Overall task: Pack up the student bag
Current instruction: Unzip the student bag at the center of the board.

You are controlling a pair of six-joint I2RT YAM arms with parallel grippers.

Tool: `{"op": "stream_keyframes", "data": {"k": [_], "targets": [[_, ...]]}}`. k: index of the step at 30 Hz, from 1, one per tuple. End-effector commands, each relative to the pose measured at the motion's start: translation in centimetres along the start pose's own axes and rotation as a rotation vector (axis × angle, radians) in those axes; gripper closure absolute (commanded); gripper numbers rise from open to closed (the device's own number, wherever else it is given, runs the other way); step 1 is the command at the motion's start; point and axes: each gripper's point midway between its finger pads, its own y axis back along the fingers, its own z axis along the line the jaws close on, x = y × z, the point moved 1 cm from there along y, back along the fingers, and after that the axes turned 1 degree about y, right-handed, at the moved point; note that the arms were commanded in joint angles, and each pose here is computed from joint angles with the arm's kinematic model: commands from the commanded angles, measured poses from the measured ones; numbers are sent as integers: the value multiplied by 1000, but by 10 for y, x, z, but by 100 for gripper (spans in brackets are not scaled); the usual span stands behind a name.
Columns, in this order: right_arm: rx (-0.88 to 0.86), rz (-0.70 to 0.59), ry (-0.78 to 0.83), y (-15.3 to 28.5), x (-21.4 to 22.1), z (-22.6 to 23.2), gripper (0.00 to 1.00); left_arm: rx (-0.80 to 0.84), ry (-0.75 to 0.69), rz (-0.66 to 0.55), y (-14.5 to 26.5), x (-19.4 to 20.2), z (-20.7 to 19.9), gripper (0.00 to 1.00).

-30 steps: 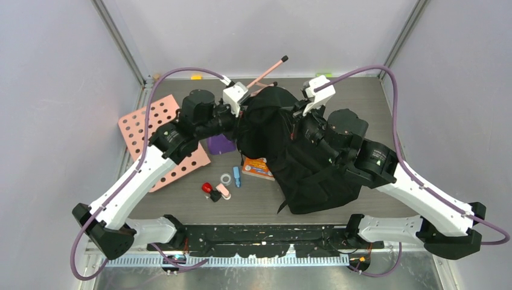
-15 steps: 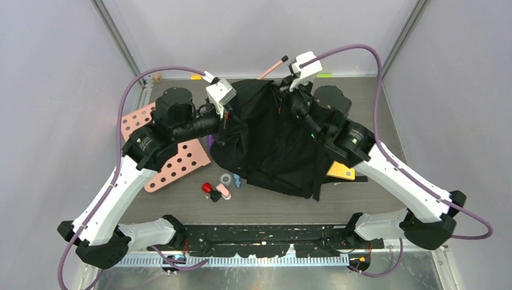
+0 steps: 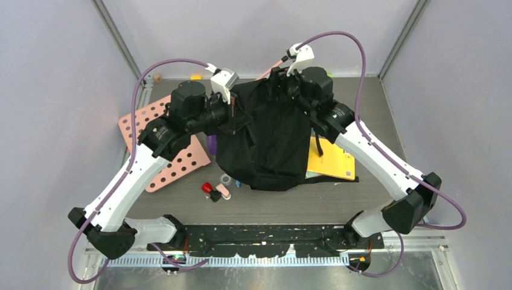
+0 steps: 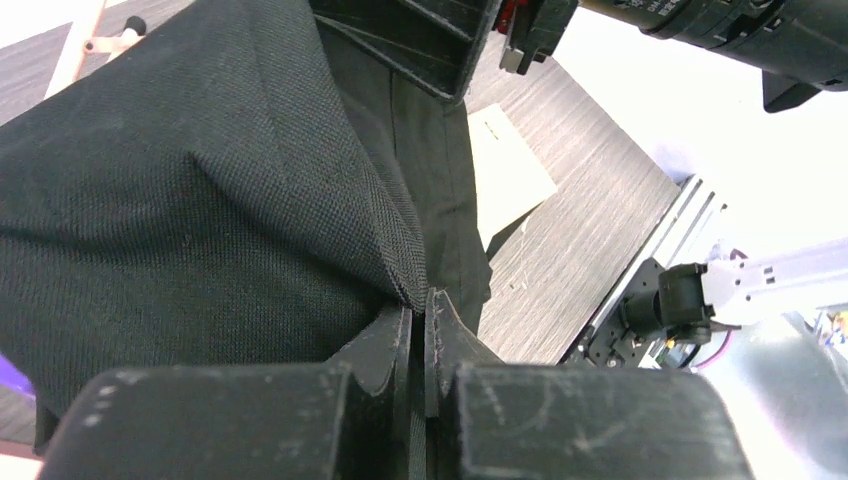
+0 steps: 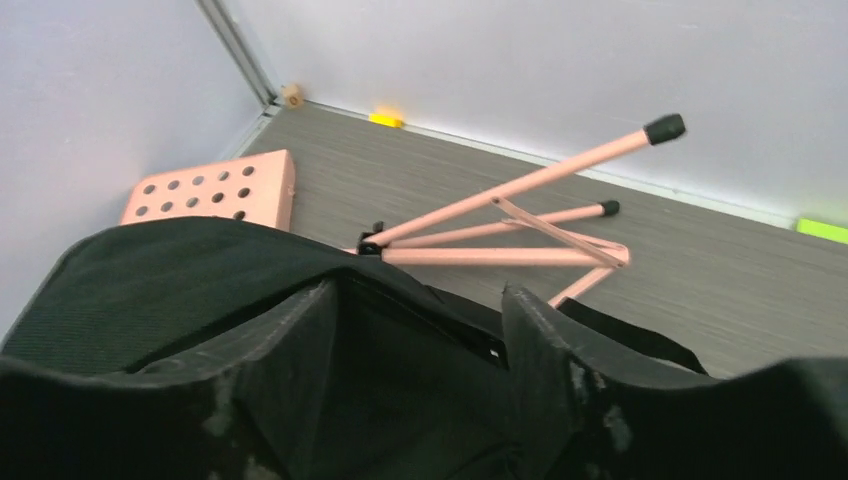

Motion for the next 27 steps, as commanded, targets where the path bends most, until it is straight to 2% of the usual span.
{"op": "stream_keyframes", "data": {"k": [1, 3, 5, 9, 13, 16, 21, 27], "targets": [[119, -24, -55, 19, -22, -27, 23, -16, 46, -132, 14, -32, -7, 100], [110, -1, -85, 35, -22, -25, 15, -29, 73, -136, 11, -31, -2, 100], [60, 19, -120, 52, -21, -17, 12, -30, 97, -135, 9, -31, 2, 100], [-123, 88, -208, 85, -10, 13, 11, -40, 139, -135, 8, -32, 9, 100], [-285, 181, -274, 113, 14, 50, 13, -35, 169, -137, 7, -33, 15, 100], [-359, 253, -273, 123, 44, 80, 18, -26, 186, -138, 7, -34, 16, 100], [-511, 311, -317, 135, 80, 132, 19, -25, 192, -138, 6, -35, 19, 100], [-571, 411, -319, 146, 110, 144, 27, -39, 170, -123, 10, -35, 25, 100]]}}
